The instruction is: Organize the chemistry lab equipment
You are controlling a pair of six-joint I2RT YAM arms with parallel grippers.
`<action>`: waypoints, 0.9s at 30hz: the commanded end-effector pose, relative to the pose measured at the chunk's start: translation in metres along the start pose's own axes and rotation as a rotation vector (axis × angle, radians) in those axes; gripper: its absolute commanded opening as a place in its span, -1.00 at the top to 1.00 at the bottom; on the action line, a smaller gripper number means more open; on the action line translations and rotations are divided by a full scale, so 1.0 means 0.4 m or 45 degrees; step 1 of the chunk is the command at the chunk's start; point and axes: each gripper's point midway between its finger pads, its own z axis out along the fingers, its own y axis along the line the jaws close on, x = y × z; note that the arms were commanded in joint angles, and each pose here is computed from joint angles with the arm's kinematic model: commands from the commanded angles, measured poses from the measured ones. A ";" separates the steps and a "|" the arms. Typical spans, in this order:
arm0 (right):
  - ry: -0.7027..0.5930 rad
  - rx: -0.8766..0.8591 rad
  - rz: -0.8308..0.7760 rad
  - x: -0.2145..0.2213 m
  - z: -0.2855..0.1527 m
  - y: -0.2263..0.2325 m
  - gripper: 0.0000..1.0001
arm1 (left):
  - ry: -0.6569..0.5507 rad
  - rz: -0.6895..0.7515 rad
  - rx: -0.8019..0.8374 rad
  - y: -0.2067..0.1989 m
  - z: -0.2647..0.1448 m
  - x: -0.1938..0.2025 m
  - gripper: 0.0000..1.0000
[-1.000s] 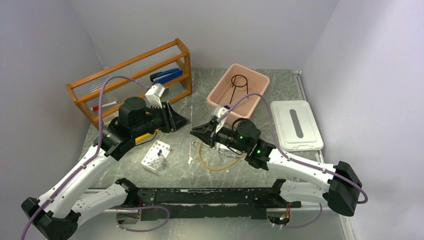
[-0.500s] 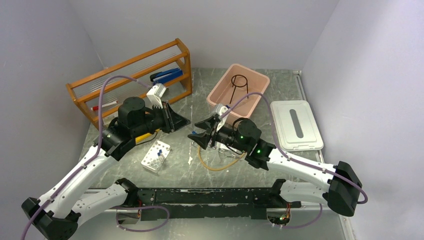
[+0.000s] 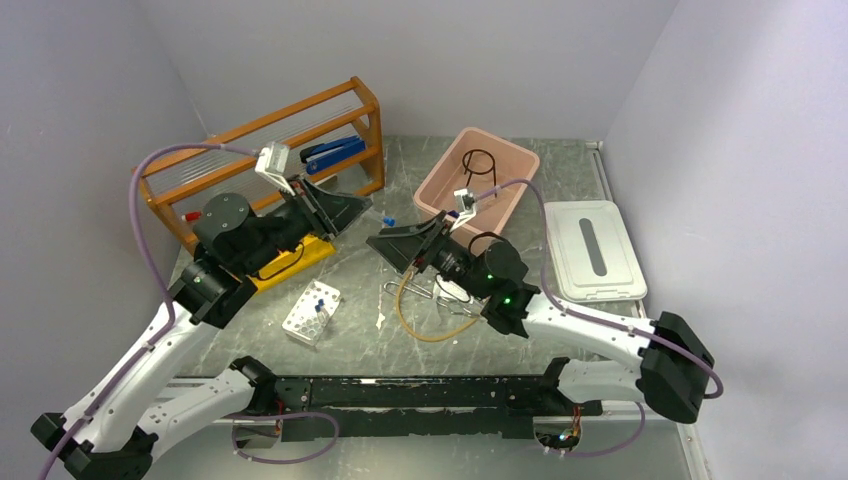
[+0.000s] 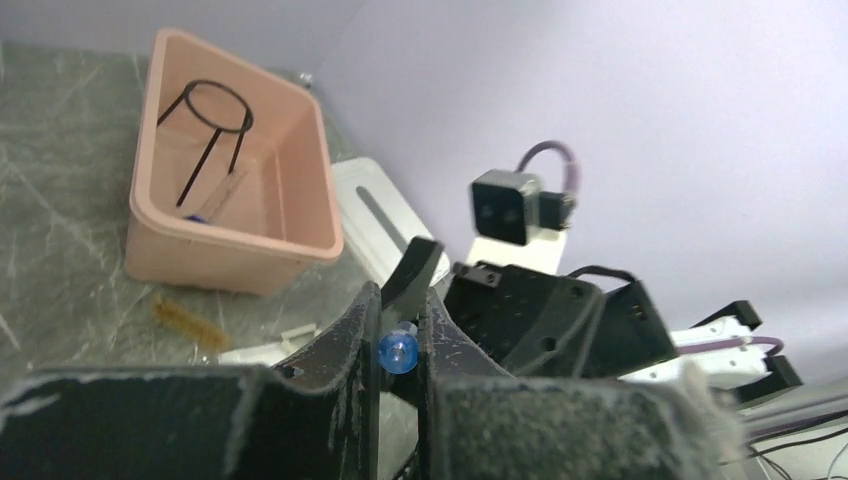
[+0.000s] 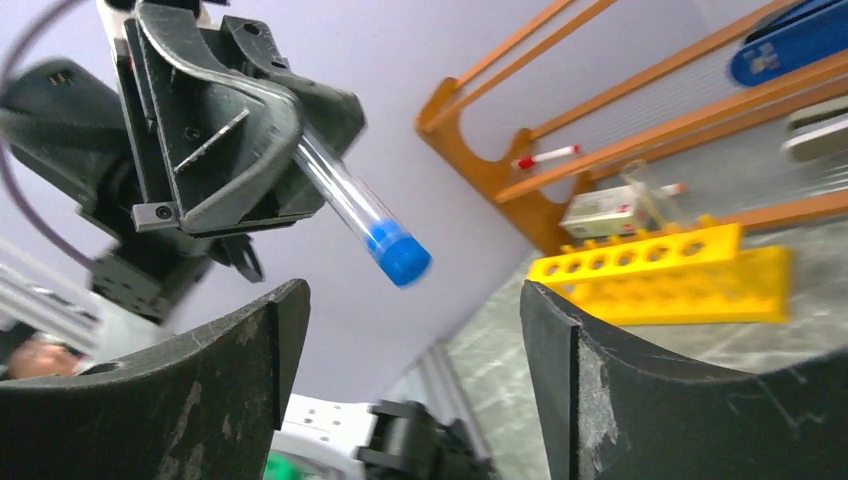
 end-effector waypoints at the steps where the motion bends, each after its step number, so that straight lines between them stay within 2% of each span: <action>1: -0.143 -0.236 0.336 -0.075 0.010 0.111 -0.51 | -0.191 -0.007 0.090 -0.063 -0.016 -0.097 0.90; 5: -0.265 -0.406 0.437 -0.124 -0.007 0.159 -0.21 | -0.277 -0.037 0.143 -0.073 -0.030 -0.111 0.90; 10: -0.356 -0.552 0.517 -0.155 -0.010 0.186 -0.04 | -0.304 -0.035 0.145 -0.065 -0.034 -0.110 0.91; 14: -0.341 -0.503 0.577 -0.151 0.015 0.169 0.00 | -0.319 -0.043 0.161 -0.071 -0.043 -0.113 0.91; 18: -0.347 -0.441 0.603 -0.150 0.027 0.148 -0.04 | -0.328 -0.032 0.164 -0.075 -0.053 -0.116 0.90; 22: -0.364 -0.407 0.578 -0.157 0.034 0.142 0.20 | -0.333 -0.029 0.156 -0.068 -0.062 -0.110 0.91; 27: -0.387 -0.392 0.554 -0.161 0.034 0.132 0.24 | -0.320 -0.020 0.149 -0.063 -0.066 -0.101 0.91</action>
